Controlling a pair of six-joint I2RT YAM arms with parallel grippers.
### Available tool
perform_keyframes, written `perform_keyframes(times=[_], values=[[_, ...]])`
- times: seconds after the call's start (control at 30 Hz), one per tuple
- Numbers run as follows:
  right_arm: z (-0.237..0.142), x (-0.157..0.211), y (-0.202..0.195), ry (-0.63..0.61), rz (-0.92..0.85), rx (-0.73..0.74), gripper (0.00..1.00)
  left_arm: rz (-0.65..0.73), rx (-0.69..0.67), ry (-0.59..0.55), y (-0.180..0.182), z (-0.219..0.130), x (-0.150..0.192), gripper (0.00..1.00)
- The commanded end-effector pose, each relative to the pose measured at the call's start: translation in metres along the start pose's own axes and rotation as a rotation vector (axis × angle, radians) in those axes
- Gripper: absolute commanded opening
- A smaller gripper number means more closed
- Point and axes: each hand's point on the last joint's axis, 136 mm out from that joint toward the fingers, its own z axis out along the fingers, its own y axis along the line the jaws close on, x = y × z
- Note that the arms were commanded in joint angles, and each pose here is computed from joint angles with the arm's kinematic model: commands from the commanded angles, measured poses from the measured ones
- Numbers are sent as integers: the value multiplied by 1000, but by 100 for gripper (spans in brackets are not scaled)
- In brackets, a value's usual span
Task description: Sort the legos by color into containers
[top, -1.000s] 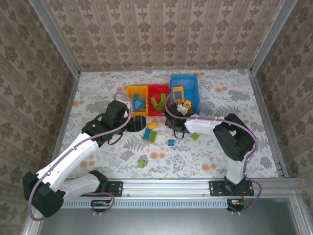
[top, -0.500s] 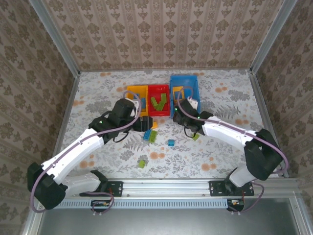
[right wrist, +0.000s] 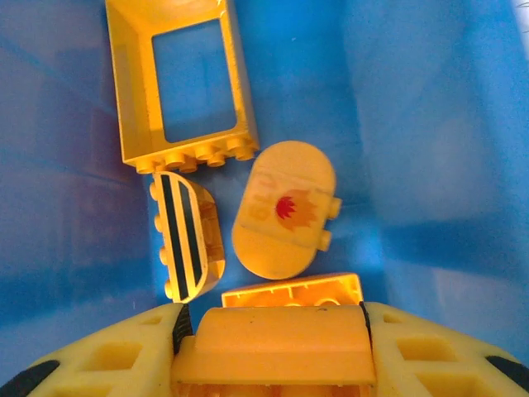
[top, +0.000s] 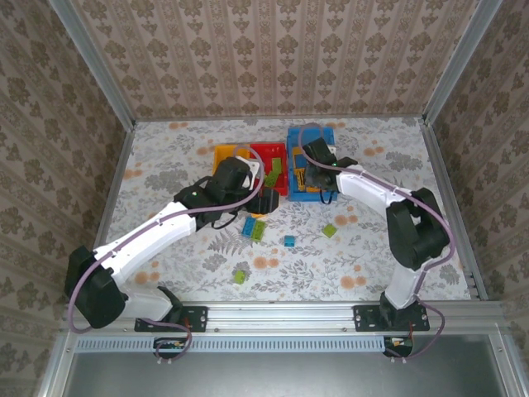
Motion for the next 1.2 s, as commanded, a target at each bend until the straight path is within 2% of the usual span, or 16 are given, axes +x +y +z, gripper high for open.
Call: perform_keyframes(times=[0.0, 0.1, 0.33, 0.43, 0.7, 0.8, 0.93, 1.17], values=[[7, 5, 6, 56, -44, -3, 43, 24, 21, -30, -9, -3, -10, 75], [9, 7, 6, 65, -37, 3, 54, 24, 9, -10, -5, -2, -3, 76], [-13, -4, 11, 19, -6, -25, 67, 31, -49, 45, 11, -4, 16, 76], [-30, -9, 13, -13, 6, -29, 71, 31, -71, 78, 19, -3, 24, 77], [-83, -20, 7, -128, 16, -59, 73, -23, -123, 185, 47, 10, 46, 77], [-106, -16, 14, -190, -41, -134, 73, -53, -171, 258, 62, 19, 56, 77], [-129, 13, 47, -222, -158, -401, 77, -125, -226, 349, 75, 34, 66, 79], [-142, 68, 67, -155, -258, -606, 82, -262, -372, 447, 94, 57, 75, 82]])
